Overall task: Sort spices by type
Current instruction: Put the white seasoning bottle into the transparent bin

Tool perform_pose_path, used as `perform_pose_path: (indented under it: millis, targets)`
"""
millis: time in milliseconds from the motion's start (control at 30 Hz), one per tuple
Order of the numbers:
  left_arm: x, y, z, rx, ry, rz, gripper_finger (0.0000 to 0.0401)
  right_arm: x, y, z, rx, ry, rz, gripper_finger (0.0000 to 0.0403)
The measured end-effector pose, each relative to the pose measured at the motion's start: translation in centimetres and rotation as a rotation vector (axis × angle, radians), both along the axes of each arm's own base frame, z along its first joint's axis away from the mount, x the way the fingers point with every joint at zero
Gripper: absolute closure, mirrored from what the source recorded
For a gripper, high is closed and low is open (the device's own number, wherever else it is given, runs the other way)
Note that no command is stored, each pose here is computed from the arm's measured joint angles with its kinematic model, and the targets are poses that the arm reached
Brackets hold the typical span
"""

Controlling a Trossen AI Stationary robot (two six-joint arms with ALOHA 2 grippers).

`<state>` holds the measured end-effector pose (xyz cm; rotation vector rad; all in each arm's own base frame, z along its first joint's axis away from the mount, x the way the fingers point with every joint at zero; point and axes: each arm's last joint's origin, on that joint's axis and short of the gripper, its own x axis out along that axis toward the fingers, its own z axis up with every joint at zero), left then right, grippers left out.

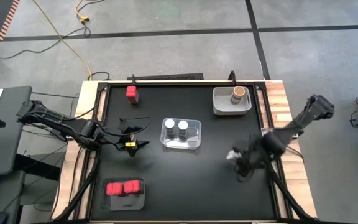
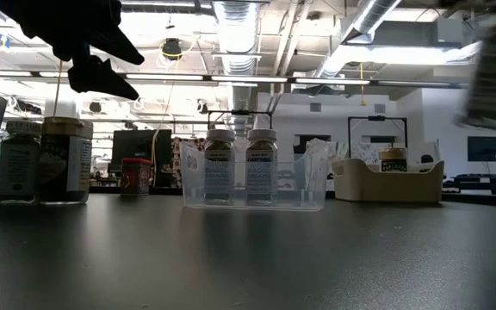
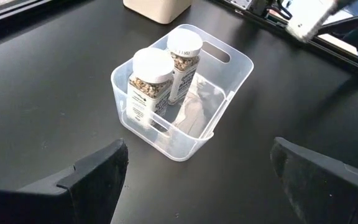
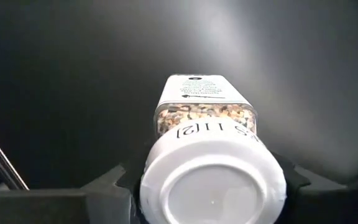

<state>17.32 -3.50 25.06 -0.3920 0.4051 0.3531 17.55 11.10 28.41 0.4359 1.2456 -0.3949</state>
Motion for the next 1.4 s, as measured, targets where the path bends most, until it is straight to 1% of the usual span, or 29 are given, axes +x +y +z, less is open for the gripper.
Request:
perform_pose_path:
  millis: [100,267,367,433,500,633,800,933,1067,1300,1400]
  targets:
    - [0.0,0.0,0.0,0.0,0.0,0.0,0.0024,1.6,-1.9,1.8,-0.032,-0.076,-0.011,0.0182]
    - [0.0,0.0,0.0,0.0,0.0,0.0,0.0024,5.1,-4.8,4.8,-0.112,-0.194,-0.024,0.0182]
    - [0.0,0.0,0.0,0.0,0.0,0.0,0.0024,7.3,-6.5,5.9,-0.159,-0.207,0.002,0.0182]
    - [0.0,0.0,0.0,0.0,0.0,0.0,0.0024,8.9,-7.6,6.1,-0.194,-0.188,0.04,0.0182]
    - [0.0,0.0,0.0,0.0,0.0,-0.001,0.0024,10.4,-8.7,6.0,-0.195,-0.159,0.084,0.0182]
    - [0.0,0.0,0.0,0.0,0.0,0.0,0.0024,12.9,-10.7,4.9,-0.188,-0.095,0.161,0.0182]
    - [0.0,0.0,0.0,0.0,0.0,-0.001,0.0024,15.1,-12.7,2.1,-0.163,0.008,0.253,0.0182]
    - [0.0,0.0,0.0,0.0,0.001,-0.001,0.0024,16.6,-13.4,0.0,-0.131,0.045,0.335,0.0182]
    - [0.0,0.0,0.0,0.002,0.0,0.003,0.0024,17.7,-13.7,-2.0,-0.106,0.092,0.386,0.0182]
    - [0.0,0.0,0.0,0.016,0.001,0.007,0.0024,19.3,-14.1,-4.6,-0.108,0.126,0.43,0.0182]
    - [0.0,0.0,0.0,0.016,0.001,0.008,0.0024,19.8,-14.7,-5.8,-0.069,0.135,0.423,0.018]
